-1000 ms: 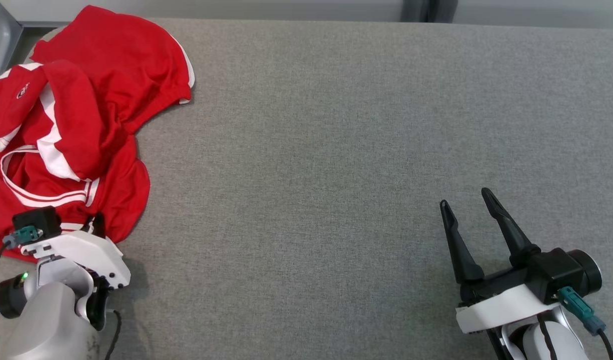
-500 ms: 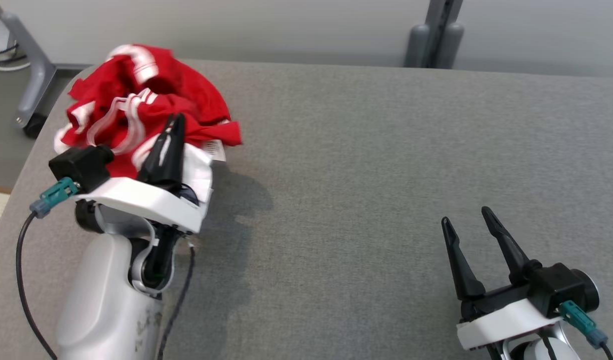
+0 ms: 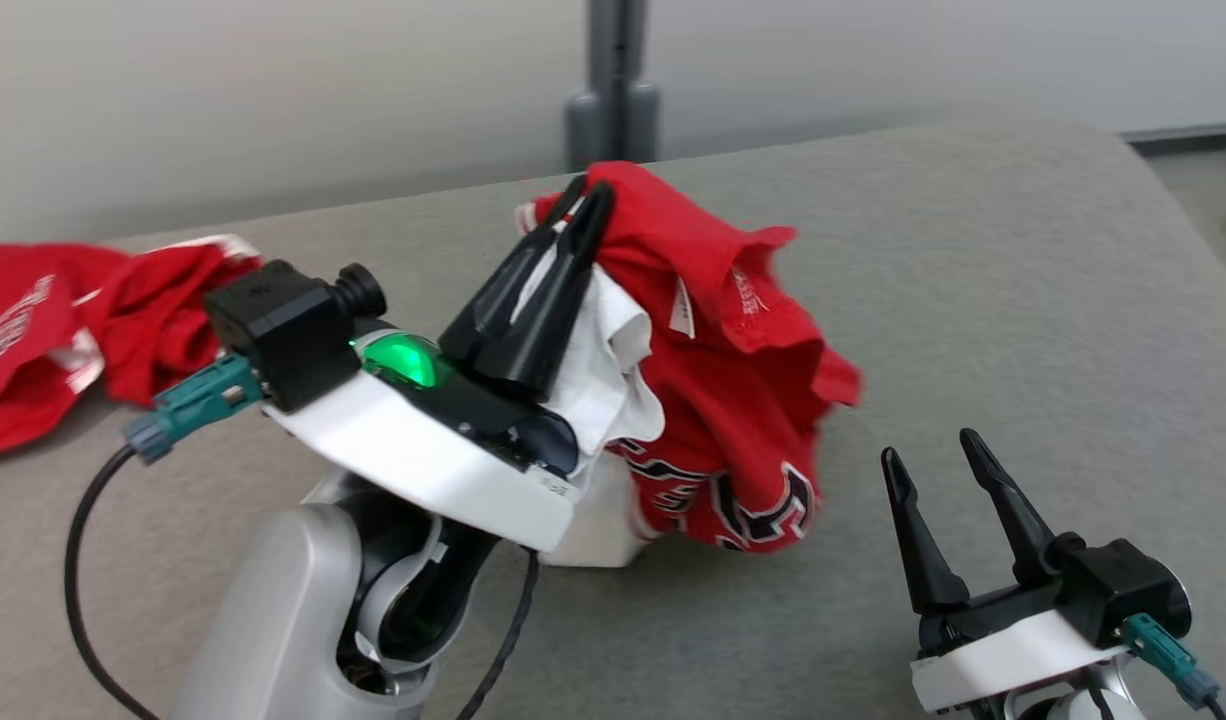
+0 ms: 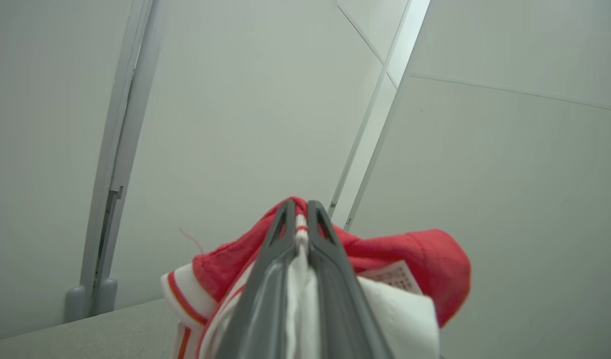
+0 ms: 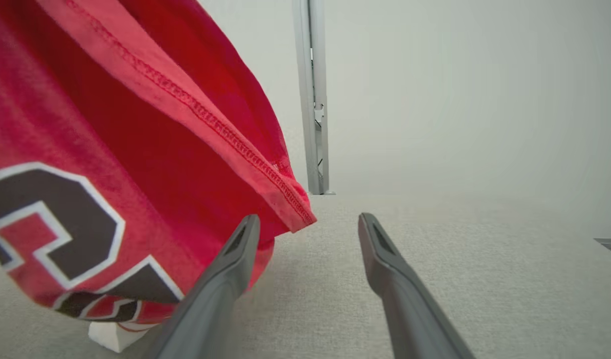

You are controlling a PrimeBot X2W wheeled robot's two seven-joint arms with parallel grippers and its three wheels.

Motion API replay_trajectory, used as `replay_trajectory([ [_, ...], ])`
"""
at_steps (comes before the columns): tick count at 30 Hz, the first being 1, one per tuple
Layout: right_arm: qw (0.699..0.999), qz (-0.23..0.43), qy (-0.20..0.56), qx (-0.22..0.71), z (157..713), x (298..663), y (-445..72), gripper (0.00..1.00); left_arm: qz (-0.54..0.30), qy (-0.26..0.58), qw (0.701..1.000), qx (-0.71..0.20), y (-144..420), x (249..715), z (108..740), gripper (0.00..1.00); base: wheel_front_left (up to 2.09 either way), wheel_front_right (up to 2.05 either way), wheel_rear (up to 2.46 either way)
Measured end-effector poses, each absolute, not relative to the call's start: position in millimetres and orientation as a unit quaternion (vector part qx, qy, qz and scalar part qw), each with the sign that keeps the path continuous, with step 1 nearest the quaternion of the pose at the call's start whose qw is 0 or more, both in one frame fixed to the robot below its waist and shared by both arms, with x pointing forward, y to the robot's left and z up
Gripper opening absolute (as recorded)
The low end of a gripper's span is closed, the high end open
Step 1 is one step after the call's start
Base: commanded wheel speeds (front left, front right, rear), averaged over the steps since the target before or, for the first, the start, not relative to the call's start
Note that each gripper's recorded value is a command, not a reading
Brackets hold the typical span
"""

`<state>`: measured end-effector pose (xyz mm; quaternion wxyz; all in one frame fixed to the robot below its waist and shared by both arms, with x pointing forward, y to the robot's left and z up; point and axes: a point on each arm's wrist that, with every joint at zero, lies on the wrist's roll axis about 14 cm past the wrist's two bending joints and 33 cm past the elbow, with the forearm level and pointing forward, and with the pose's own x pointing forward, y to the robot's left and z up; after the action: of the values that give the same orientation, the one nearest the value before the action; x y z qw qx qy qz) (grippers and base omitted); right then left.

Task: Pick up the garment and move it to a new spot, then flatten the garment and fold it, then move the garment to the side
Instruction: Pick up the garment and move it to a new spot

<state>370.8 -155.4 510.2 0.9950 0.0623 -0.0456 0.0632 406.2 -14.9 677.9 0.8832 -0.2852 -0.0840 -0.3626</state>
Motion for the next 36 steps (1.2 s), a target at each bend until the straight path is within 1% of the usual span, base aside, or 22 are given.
replay_trajectory([
  [3,0.997,0.025,-0.048,0.061,511,358,-180,1.0,-0.395,-0.064,0.873,-0.279,-47,403,675,0.0,0.0,0.0,0.0],
  [6,0.997,-0.014,-0.05,0.064,512,344,-203,1.0,-0.418,-0.027,0.867,-0.269,-77,402,656,0.0,0.0,0.0,0.0],
  [10,0.995,-0.061,-0.046,0.063,510,325,-229,1.0,-0.427,0.029,0.872,-0.236,-104,405,611,0.0,0.0,0.0,0.0],
  [12,0.994,-0.076,-0.042,0.062,507,317,-237,1.0,-0.421,0.06,0.88,-0.213,-109,408,582,0.0,0.0,0.0,0.0],
  [15,0.994,-0.085,-0.033,0.061,502,313,-241,1.0,-0.392,0.111,0.897,-0.169,-103,417,529,0.0,0.0,0.0,0.0],
  [16,0.994,-0.085,-0.032,0.061,501,313,-240,1.0,-0.38,0.136,0.9,-0.162,-98,417,509,0.0,0.0,0.0,0.0],
  [17,0.995,-0.076,-0.03,0.061,500,316,-235,1.0,-0.367,0.18,0.9,-0.152,-91,410,473,0.0,0.0,0.0,0.0],
  [18,0.995,-0.071,-0.029,0.062,499,318,-232,1.0,-0.362,0.201,0.897,-0.154,-88,406,458,0.0,0.0,0.0,0.0],
  [20,0.996,-0.061,-0.027,0.062,498,322,-226,1.0,-0.358,0.219,0.898,-0.132,-82,400,435,0.0,0.0,0.0,0.0],
  [22,0.996,-0.051,-0.026,0.063,498,326,-220,1.0,-0.346,0.225,0.9,-0.137,-76,399,425,0.0,0.0,0.0,0.0],
  [23,0.997,-0.046,-0.025,0.062,497,328,-218,1.0,-0.342,0.219,0.904,-0.138,-73,402,425,0.15,0.0,0.0,0.0],
  [24,0.997,-0.041,-0.025,0.062,497,330,-215,1.0,-0.337,0.207,0.907,-0.141,-70,406,428,0.45,0.0,0.0,0.0],
  [25,0.997,-0.036,-0.025,0.062,497,333,-212,1.0,-0.332,0.196,0.911,-0.144,-67,409,432,0.87,0.0,0.0,0.0],
  [26,0.997,-0.031,-0.025,0.061,497,335,-210,1.0,-0.326,0.18,0.916,-0.147,-64,413,438,1.0,0.0,0.0,0.0],
  [27,0.997,-0.031,-0.025,0.061,497,335,-210,1.0,-0.326,0.18,0.916,-0.147,-64,413,438,1.0,0.0,0.0,0.0],
  [31,0.998,-0.018,-0.031,0.058,500,341,-204,1.0,-0.302,0.112,0.935,-0.153,-44,419,462,1.0,0.0,0.0,0.0],
  [36,0.998,-0.015,-0.052,0.045,513,342,-205,1.0,-0.23,0.053,0.961,-0.144,11,409,480,1.0,0.0,0.0,0.0],
])
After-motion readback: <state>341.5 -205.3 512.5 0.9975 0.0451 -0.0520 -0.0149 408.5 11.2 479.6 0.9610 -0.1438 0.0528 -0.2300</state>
